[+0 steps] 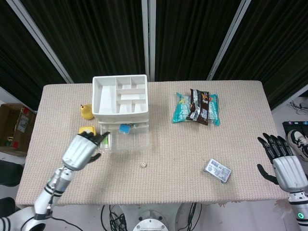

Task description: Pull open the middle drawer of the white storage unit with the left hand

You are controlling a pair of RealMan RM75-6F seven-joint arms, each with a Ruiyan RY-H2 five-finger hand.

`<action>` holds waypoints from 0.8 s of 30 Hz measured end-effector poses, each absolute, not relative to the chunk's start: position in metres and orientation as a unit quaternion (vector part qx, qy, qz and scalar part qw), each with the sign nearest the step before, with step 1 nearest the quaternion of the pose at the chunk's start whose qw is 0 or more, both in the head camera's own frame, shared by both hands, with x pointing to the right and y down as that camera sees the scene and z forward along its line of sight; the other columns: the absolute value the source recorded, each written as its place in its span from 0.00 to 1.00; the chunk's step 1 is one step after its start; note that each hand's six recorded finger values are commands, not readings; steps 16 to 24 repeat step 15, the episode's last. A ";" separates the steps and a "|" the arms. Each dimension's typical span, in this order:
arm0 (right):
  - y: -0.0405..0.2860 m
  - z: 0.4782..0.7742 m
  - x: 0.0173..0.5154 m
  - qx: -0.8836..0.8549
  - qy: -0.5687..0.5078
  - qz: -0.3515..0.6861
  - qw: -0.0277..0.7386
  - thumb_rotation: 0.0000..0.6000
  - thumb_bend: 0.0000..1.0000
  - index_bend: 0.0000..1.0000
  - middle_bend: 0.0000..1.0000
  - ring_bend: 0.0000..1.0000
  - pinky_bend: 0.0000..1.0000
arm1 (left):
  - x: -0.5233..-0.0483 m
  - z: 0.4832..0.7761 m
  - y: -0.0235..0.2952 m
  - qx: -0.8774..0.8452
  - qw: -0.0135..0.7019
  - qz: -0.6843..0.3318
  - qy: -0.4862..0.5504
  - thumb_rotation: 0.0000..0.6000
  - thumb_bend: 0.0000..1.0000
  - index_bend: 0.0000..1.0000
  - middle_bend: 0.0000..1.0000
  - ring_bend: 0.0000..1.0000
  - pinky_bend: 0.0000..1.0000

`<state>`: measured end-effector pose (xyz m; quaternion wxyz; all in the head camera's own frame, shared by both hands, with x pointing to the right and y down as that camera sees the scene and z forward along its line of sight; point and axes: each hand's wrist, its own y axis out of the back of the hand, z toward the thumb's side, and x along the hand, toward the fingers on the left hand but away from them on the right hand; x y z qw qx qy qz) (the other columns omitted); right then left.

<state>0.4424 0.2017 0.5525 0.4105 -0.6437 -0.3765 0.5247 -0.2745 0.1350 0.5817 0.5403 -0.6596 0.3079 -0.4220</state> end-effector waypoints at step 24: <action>0.203 0.562 0.436 -0.664 -0.366 0.511 0.406 1.00 0.30 0.00 0.00 0.00 0.00 | -0.462 0.567 0.221 -0.568 0.363 -0.596 0.436 0.75 0.00 0.21 0.28 0.26 0.23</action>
